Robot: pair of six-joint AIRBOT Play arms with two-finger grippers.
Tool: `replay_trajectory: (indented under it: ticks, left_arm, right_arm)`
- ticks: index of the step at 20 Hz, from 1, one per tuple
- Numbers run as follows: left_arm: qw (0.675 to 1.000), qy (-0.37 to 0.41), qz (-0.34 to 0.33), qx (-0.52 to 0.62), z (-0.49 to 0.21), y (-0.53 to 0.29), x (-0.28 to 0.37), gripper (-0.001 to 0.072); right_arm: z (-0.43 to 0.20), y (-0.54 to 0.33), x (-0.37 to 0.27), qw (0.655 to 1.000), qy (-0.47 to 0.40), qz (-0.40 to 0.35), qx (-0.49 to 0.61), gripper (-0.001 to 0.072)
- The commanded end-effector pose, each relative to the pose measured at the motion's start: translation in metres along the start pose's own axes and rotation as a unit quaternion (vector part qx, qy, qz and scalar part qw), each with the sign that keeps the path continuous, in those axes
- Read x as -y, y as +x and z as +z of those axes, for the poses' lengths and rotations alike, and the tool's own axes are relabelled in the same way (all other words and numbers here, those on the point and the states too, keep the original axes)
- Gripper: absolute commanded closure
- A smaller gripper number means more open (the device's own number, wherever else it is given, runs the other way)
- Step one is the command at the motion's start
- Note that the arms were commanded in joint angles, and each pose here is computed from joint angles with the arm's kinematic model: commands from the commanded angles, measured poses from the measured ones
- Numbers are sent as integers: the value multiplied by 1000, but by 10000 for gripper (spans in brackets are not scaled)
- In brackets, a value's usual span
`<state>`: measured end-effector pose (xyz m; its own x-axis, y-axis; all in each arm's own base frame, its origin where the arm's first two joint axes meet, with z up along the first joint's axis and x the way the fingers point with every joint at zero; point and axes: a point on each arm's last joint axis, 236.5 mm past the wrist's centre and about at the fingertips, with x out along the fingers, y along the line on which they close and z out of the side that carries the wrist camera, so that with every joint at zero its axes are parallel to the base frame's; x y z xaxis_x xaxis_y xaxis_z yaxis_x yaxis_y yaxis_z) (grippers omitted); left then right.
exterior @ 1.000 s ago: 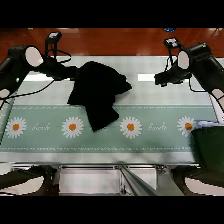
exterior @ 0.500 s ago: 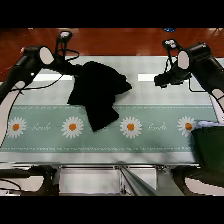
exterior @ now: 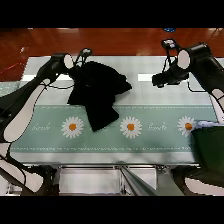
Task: Fold the shirts.
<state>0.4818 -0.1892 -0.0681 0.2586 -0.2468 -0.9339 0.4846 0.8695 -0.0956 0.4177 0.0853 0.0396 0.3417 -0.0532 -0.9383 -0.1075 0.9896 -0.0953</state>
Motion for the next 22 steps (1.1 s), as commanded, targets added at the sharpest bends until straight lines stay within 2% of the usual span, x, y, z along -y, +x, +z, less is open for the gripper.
replay_trajectory:
  ticks: [1, 6, 7, 8, 9, 11, 13, 17, 22]
  left_arm:
    - [999, 10, -14, -43, -19, 22, 13, 200]
    - [995, 4, -27, -95, -43, 29, 23, 220]
    - [993, 5, -31, -113, -52, 29, 25, 371]
    - [991, 4, -36, -131, -60, 28, 27, 588]
    - [989, 5, -39, -144, -65, 24, 28, 675]
    - [987, 8, -43, -153, -61, 8, 30, 686]
    - [993, 1, -35, -109, -32, -22, 30, 686]
    - [998, -17, -11, 53, 49, -130, 34, 686]
    - [961, 4, -37, 272, 109, -310, 77, 686]
  right_arm:
    - [1, 0, -5, 1000, 4, 10, 2, 302]
    - [5, 0, -5, 1000, 5, 11, 11, 302]
    - [5, 0, -5, 1000, 5, 11, 10, 302]
    - [4, 0, -5, 1000, 4, 10, 9, 302]
    - [3, -1, -4, 1000, 3, 9, 7, 302]
    - [6, -10, -3, 1000, 4, 9, 19, 302]
    - [12, -34, 5, 999, 5, 3, 50, 302]
    - [19, -111, 22, 990, 18, 1, 141, 302]
    - [4, -206, 36, 969, 40, 21, 244, 302]
